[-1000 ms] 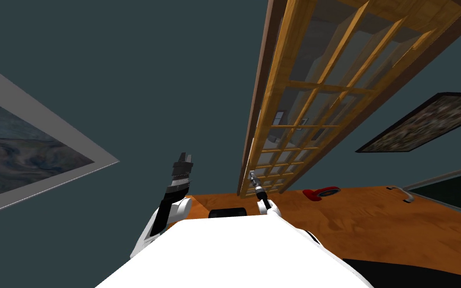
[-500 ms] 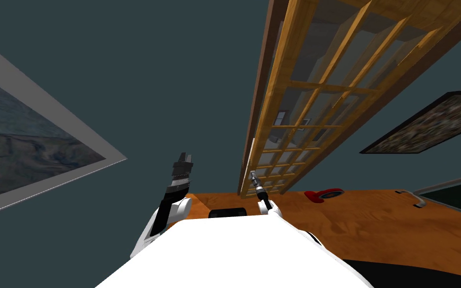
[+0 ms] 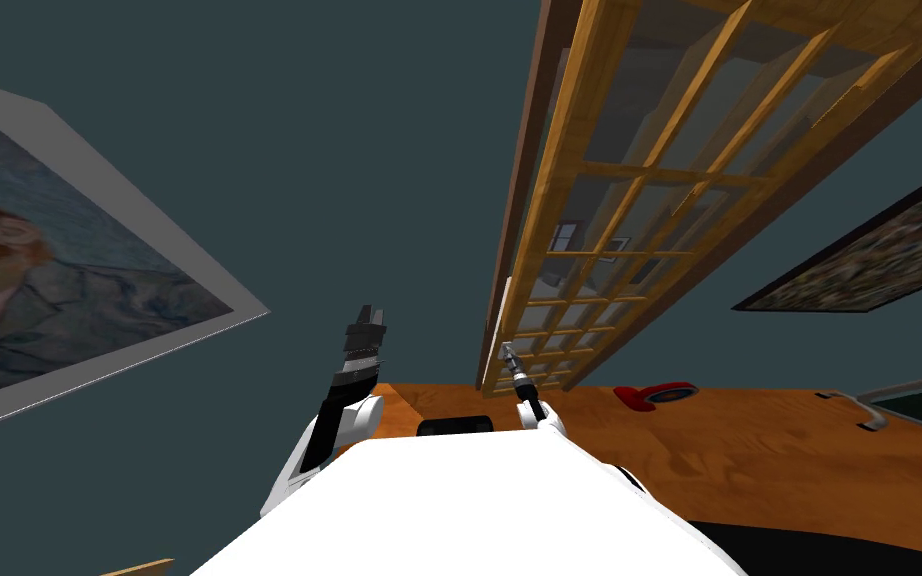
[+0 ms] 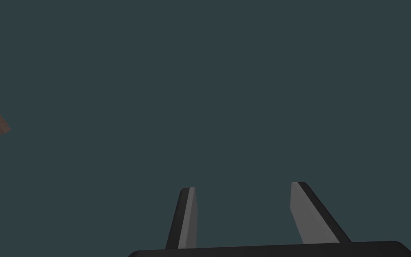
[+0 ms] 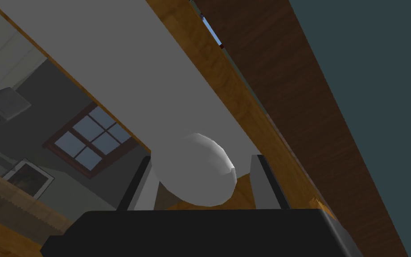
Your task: Pull the door open
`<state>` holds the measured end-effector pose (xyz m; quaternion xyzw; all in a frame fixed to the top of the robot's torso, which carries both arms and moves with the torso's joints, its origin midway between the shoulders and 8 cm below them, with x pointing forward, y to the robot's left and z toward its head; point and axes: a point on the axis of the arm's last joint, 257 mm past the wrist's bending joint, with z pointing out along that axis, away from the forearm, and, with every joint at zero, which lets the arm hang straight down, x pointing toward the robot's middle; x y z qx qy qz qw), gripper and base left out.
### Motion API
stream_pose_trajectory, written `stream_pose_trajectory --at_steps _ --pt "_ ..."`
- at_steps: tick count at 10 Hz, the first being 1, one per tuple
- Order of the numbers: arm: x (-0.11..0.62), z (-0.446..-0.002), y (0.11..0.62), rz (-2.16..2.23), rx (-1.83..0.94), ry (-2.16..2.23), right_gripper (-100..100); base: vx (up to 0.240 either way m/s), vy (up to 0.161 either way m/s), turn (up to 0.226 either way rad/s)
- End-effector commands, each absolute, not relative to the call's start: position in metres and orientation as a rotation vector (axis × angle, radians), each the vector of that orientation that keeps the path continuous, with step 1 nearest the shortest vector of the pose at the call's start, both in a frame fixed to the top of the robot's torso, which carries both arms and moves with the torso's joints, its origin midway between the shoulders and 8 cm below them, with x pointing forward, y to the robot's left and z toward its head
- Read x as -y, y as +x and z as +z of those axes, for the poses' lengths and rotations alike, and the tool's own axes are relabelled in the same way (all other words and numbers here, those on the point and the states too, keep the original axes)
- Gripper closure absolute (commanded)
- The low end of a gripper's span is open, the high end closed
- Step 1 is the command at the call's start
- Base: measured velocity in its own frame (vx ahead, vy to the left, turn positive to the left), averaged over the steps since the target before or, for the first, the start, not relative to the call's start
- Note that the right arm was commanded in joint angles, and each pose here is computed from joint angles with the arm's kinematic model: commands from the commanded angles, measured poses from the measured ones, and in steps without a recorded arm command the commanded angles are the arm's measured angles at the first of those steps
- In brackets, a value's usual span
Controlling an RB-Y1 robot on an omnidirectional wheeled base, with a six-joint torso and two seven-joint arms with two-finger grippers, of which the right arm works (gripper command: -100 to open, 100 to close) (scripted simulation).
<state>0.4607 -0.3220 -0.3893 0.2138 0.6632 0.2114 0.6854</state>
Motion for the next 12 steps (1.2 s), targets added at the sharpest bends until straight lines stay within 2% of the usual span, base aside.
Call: stream_pose_trajectory --at_steps 1,12 --pt "0.306 -0.395 0.462 0.511 -1.495 0.491 100 -0.014 -0.007 -0.01" --pt "0.319 -0.392 0.46 0.701 -1.416 0.714 100 -0.023 -0.009 0.047"
